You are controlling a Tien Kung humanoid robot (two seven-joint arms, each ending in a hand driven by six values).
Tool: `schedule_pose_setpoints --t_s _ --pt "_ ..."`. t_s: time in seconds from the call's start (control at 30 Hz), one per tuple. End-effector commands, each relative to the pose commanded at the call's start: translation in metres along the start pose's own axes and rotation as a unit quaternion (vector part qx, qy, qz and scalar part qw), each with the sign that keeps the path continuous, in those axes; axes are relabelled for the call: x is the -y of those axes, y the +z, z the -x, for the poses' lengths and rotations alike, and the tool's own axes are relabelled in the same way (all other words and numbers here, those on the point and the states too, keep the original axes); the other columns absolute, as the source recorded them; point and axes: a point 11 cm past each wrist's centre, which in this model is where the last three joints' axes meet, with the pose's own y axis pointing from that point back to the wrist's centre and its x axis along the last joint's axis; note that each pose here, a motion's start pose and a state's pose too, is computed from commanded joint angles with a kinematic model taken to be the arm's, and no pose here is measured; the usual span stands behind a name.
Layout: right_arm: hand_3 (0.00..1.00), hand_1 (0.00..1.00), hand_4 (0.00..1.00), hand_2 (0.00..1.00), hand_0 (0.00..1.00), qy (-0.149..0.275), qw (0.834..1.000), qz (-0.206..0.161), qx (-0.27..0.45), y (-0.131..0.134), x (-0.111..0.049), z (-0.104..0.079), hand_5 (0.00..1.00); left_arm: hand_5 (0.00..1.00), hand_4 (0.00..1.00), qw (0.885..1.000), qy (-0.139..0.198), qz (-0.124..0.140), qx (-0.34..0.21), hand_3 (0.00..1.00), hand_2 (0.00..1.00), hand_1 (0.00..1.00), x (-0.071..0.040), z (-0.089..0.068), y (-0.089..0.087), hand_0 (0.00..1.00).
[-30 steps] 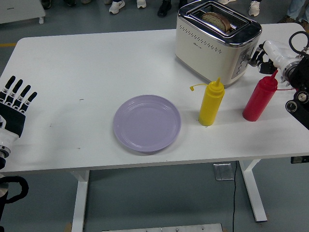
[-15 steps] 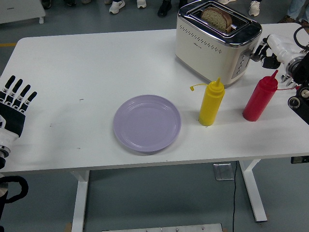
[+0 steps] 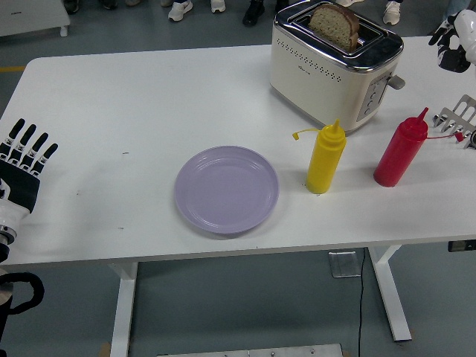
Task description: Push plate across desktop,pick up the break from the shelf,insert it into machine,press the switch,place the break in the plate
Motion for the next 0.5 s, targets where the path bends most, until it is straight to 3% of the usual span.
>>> schedule_pose_setpoints --t_s 0.03,0.2,0.23,0.4,0.43,0.5 --pt "0.926 0.668 0.63 0.86 0.621 0.008 1.0 -0.002 0.007 0.0 0.0 -0.004 0.417 0.998 0.62 1.0 0.0 0.0 0.0 0.859 0.906 0.853 0.0 0.0 0.0 0.796" --pt "0.926 0.668 0.63 0.86 0.621 0.037 0.998 -0.019 0.054 -0.004 0.003 -0.02 0.417 0.998 0.62 1.0 0.001 0.0 0.0 0.859 0.906 0.853 0.0 0.0 0.0 0.796" --pt "0.965 0.778 0.7 0.912 0.77 0.041 0.997 -0.024 0.066 -0.006 0.004 -0.022 0.446 0.998 0.62 1.0 0.001 0.0 0.0 0.859 0.906 0.853 0.0 -0.001 0.0 0.796" --pt "0.965 0.778 0.7 0.912 0.77 0.046 0.992 -0.047 0.112 -0.018 0.01 -0.027 0.446 0.998 0.62 1.0 0.001 0.0 0.0 0.859 0.906 0.853 0.0 -0.001 0.0 0.796" --pt "0.937 0.815 0.731 0.909 0.833 0.045 0.991 -0.051 0.118 -0.02 0.012 -0.028 0.459 0.998 0.62 1.0 0.001 0.001 0.0 0.859 0.906 0.853 0.0 -0.001 0.0 0.796" --pt "0.937 0.815 0.731 0.909 0.833 0.041 0.989 -0.061 0.128 -0.027 0.015 -0.029 0.459 0.998 0.62 1.0 0.001 0.001 0.0 0.859 0.906 0.853 0.0 -0.001 0.001 0.796"
